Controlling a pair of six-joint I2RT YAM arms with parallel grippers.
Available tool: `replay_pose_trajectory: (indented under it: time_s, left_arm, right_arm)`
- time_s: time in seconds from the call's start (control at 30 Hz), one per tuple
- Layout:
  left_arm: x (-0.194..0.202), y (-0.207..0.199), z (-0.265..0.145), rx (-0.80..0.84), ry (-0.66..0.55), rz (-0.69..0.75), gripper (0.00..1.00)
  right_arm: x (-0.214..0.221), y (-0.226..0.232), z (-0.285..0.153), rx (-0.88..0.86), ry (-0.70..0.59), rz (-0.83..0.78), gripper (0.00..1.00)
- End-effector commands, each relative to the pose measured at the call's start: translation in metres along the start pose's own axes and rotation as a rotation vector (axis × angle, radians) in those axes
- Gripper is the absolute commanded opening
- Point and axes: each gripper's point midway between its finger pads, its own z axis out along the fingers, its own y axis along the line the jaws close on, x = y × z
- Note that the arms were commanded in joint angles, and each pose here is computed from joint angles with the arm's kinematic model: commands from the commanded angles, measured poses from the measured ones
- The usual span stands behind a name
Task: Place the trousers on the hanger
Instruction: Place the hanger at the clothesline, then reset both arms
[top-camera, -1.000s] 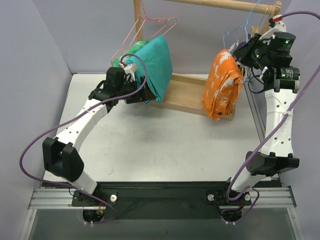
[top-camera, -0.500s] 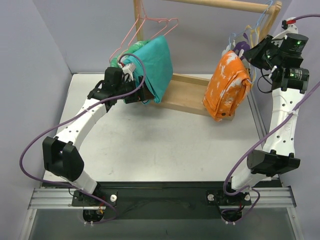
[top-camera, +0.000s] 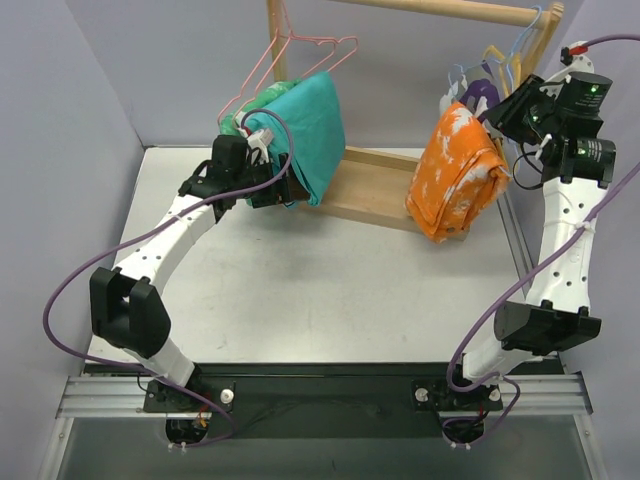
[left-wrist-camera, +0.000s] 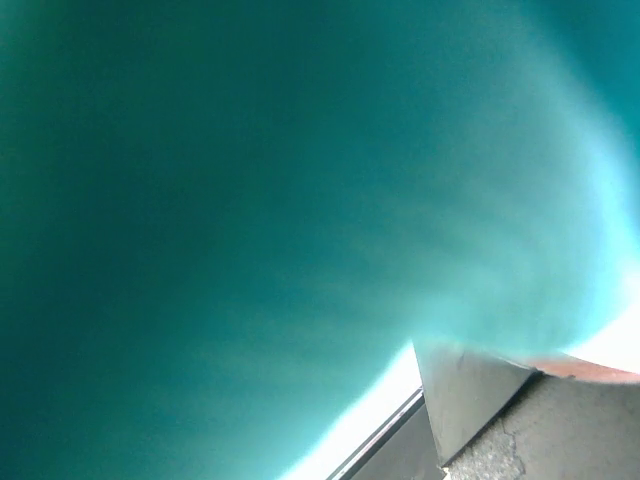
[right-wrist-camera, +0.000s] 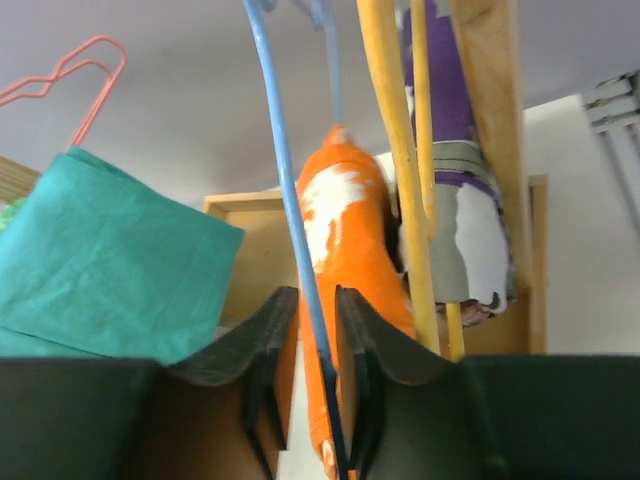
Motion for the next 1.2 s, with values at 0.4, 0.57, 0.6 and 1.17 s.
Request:
replay_pose_trajectory:
  time_s: [0.4, 0.57, 0.6, 1.17]
  left_arm:
    - [-0.009, -0.005, -0.012, 0.027, -0.061, 0.04, 0.93]
    - [-0.007, -0.007, -0.028, 0.022, -0.096, 0.056, 0.93]
    - [-0.008, -0.01, -0.035, 0.021, -0.114, 0.066, 0.93]
    - [0.009, 0.041, -0.118, -0.314, -0.292, 0.086, 0.94]
  right_arm:
    - [0.002, 0.009, -0.049, -0.02, -0.062, -0.086, 0.9]
    - [0.015, 0.021, -0.075, -0.066, -0.071, -0.145, 0.92]
    - [0.015, 0.025, -0.088, -0.075, -0.091, -0.166, 0.92]
    - [0.163, -0.021, -0.133, -0.014, 0.002, -0.098, 0.93]
